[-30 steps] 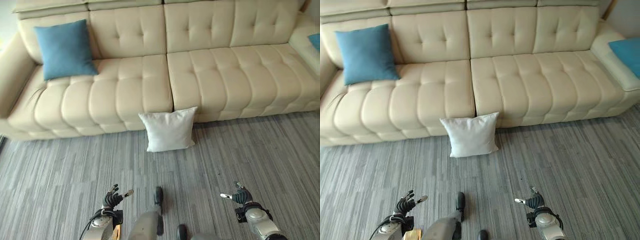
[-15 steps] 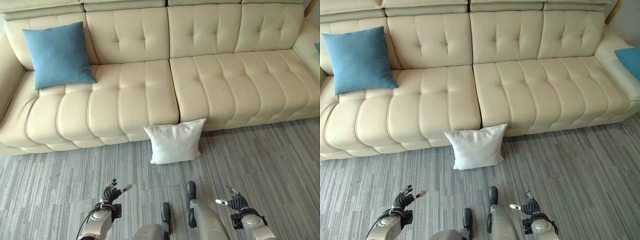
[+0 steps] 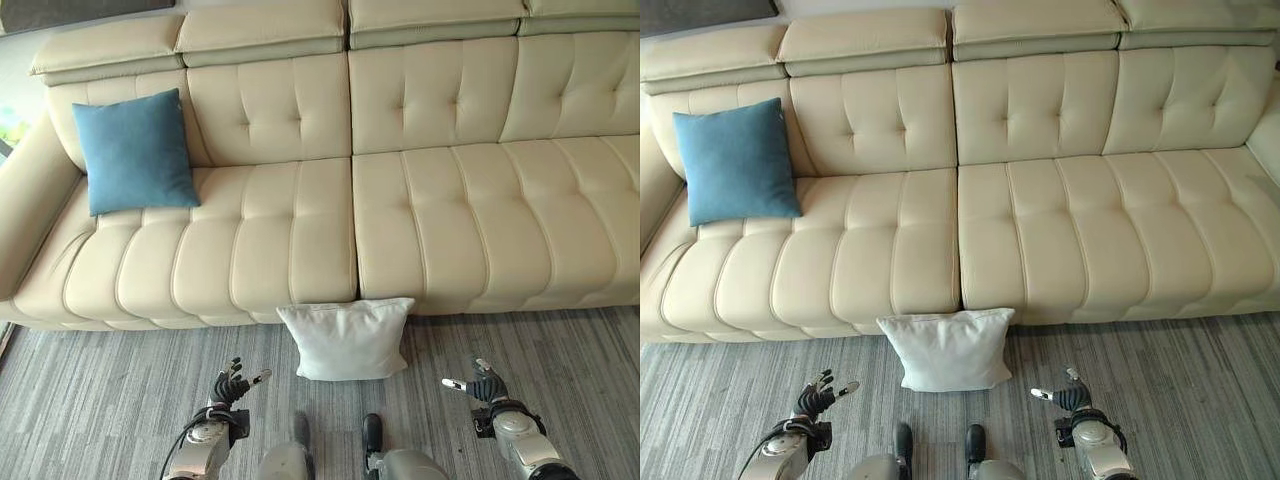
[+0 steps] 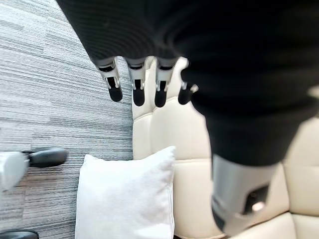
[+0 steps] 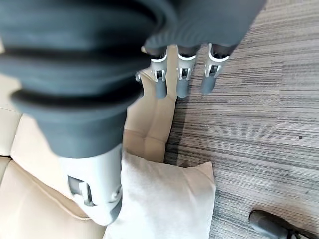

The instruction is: Pick up all the scattered cushions and arrange them neatly on the sofa.

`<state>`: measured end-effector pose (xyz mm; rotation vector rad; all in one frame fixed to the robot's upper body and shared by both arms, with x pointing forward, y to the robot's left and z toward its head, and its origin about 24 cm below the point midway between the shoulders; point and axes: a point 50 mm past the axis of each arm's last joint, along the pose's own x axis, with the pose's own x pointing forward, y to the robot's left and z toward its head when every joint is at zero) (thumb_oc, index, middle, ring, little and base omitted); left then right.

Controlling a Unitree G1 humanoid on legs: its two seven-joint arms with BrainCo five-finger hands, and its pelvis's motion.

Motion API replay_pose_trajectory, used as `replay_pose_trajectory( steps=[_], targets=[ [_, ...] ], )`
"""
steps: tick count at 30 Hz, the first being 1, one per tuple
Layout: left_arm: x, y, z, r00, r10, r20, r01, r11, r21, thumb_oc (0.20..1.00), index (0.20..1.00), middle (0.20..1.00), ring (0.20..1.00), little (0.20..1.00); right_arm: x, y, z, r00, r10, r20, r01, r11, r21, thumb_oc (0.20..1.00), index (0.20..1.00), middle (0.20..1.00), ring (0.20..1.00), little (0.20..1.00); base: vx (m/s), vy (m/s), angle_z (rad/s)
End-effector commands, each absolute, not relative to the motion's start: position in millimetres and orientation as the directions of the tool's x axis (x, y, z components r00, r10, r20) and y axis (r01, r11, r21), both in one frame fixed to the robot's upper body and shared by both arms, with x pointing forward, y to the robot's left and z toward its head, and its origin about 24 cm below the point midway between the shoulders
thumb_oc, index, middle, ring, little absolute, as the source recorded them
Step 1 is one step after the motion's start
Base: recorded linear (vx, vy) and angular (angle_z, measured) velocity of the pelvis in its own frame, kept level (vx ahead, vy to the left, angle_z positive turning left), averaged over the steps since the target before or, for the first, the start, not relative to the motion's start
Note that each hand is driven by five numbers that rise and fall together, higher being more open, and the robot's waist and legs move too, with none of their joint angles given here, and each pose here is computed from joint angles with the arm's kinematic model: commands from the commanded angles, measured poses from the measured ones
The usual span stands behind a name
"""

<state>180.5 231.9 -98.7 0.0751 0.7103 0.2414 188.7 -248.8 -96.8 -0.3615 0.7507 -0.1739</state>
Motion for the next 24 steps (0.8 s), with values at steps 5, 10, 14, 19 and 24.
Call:
replay_pose_trajectory(
  steps=[5,10,14,19,24],
  targets=[
    [181.0,241.8,-95.1,0.742,0.266,-0.615,-0.183,0.964,0.196,1.000,1.000,1.000,1.000,1.000,184.2,-253.9,-95.6,0.724,-0.291,-0.625,0.010,0.911,-0.413,1.000,1.000,1.000,1.000,1.000,0.15,0.166,-0.14],
    [176.3,246.9,-98.1,0.721,0.280,-0.633,-0.197,0.960,0.200,1.000,1.000,1.000,1.000,1.000,180.0,-249.1,-100.5,0.710,-0.278,-0.647,0.000,0.919,-0.394,1.000,1.000,1.000,1.000,1.000,0.00,0.134,0.02],
    [174.8,251.6,-99.3,0.710,0.291,-0.641,-0.200,0.956,0.212,1.000,1.000,1.000,1.000,1.000,181.3,-245.3,-101.4,0.708,-0.265,-0.655,-0.010,0.923,-0.385,1.000,1.000,1.000,1.000,1.000,-0.04,0.089,-0.27],
    [176.3,254.5,-101.9,0.696,0.307,-0.649,-0.216,0.952,0.218,1.000,1.000,1.000,1.000,1.000,184.3,-241.8,-101.8,0.710,-0.262,-0.654,-0.008,0.925,-0.380,1.000,1.000,1.000,1.000,1.000,0.12,-0.071,-0.05],
    [184.6,249.2,-97.5,0.726,0.285,-0.626,-0.197,0.958,0.208,1.000,1.000,1.000,1.000,1.000,180.9,-245.0,-102.4,0.706,-0.271,-0.654,-0.014,0.919,-0.395,1.000,1.000,1.000,1.000,1.000,0.17,-0.232,0.01]
  ],
)
